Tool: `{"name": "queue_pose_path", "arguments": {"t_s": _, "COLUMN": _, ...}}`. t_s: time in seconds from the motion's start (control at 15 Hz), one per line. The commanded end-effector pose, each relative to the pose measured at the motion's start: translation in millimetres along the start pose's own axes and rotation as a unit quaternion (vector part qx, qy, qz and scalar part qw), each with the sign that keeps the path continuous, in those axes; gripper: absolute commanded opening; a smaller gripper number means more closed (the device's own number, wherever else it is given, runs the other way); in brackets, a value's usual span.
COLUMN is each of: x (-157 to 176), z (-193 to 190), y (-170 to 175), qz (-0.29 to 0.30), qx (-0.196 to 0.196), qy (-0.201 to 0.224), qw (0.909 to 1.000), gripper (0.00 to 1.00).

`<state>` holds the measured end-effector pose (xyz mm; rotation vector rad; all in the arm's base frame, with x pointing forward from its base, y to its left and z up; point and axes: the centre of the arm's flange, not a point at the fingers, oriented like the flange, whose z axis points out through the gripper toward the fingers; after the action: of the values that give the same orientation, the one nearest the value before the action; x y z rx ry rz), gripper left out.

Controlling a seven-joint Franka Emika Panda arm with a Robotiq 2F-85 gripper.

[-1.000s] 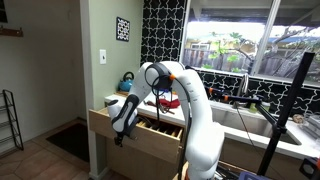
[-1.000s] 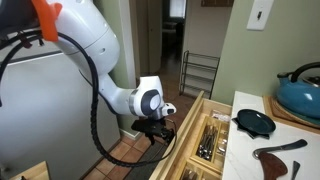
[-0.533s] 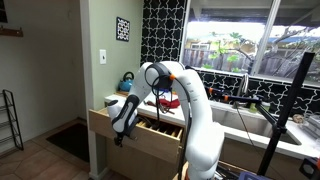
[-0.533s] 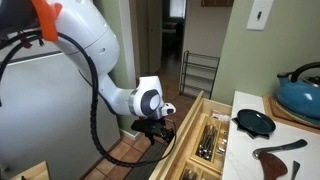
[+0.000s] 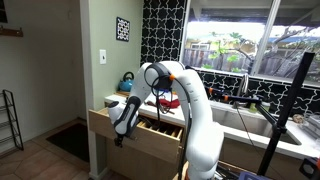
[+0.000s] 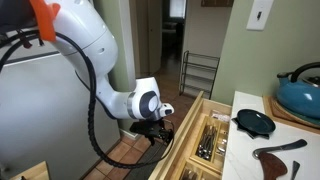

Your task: Open the top left drawer

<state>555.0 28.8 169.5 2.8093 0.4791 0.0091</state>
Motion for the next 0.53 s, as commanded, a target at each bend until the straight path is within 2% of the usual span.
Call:
{"name": "queue_pose_path", "arguments": {"t_s": 0.0, "x": 0.6, "z": -0.2, "y": 0.5, "qz": 0.008, "qx": -0.007, "qy": 0.01, "qw": 0.9999, "gripper": 1.0}}
{"name": "queue_pose_path", "arguments": {"t_s": 0.13, "x": 0.0, "z": -6.7, "y": 3.7, "qz": 0.012, "qx": -0.03, "qy": 0.044, "qw": 0.9985, "gripper": 1.0}}
{"name": "queue_pose_path", "arguments": {"t_s": 0.33, "x": 6.2, "z": -17.3, "y": 7.3, "qz": 0.003, "qx": -0.081, "qy": 0.098, "qw": 0.9919, "gripper": 1.0}}
{"name": "queue_pose_path", "arguments": {"t_s": 0.47, "x": 10.5, "z": -22.2, "y": 8.4, "qz": 0.013, "qx": -0.083, "qy": 0.115, "qw": 0.9898, "gripper": 1.0}}
